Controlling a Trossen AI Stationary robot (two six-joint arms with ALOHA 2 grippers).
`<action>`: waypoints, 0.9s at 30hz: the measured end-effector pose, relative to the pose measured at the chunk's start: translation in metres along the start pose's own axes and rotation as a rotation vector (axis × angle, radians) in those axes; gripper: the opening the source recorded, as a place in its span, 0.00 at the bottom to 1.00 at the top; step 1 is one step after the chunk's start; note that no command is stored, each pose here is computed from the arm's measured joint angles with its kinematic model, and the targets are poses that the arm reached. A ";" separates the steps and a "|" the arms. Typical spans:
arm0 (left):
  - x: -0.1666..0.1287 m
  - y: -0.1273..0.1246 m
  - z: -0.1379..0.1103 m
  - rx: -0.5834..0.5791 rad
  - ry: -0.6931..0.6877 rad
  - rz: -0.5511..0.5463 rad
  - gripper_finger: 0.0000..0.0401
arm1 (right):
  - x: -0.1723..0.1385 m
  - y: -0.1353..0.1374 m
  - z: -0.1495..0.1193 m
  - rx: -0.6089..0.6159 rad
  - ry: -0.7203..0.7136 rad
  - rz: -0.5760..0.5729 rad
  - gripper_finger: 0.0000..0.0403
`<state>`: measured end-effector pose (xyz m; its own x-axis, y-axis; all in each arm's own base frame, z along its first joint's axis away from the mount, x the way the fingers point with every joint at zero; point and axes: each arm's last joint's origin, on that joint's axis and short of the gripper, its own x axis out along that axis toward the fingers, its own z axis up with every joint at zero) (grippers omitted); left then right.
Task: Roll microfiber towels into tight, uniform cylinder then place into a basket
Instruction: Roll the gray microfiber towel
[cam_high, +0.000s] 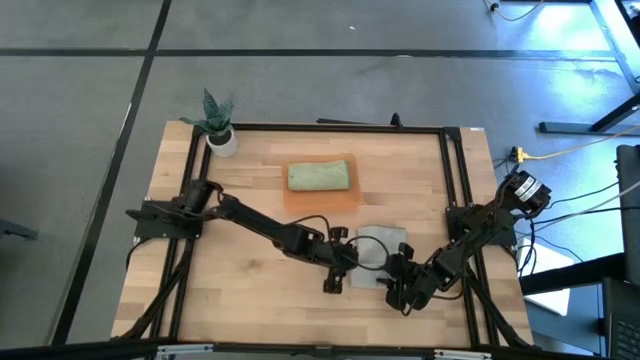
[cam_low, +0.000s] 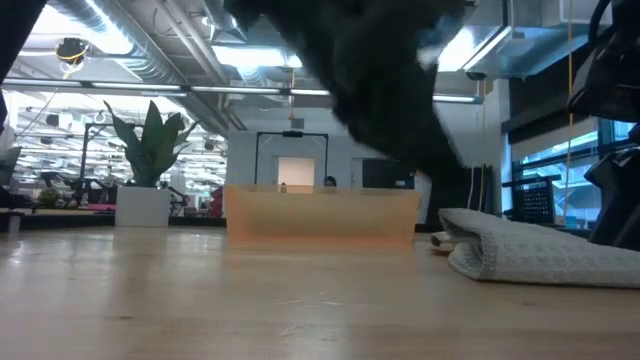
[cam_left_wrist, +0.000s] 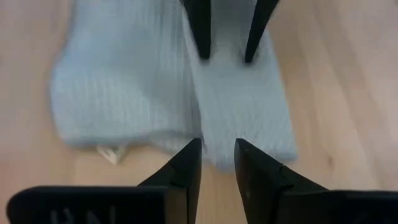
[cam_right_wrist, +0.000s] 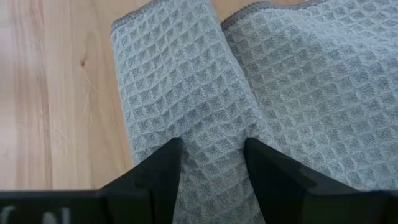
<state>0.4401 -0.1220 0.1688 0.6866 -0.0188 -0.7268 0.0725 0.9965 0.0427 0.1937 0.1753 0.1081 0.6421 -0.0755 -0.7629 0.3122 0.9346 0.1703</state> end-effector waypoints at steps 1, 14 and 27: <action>-0.006 0.001 0.005 0.004 -0.003 0.001 0.21 | 0.000 0.000 0.000 -0.001 0.003 -0.002 0.45; 0.020 -0.027 -0.001 0.245 -0.082 -0.073 0.21 | 0.000 0.000 0.000 0.003 0.001 0.005 0.45; 0.050 -0.013 -0.018 0.187 -0.038 -0.034 0.20 | -0.012 0.020 0.016 -0.169 0.075 0.053 0.45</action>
<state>0.4607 -0.1343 0.1199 0.7079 -0.0587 -0.7039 0.2270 0.9626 0.1480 0.2034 0.1896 0.1309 0.5987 -0.0048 -0.8010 0.1537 0.9821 0.1090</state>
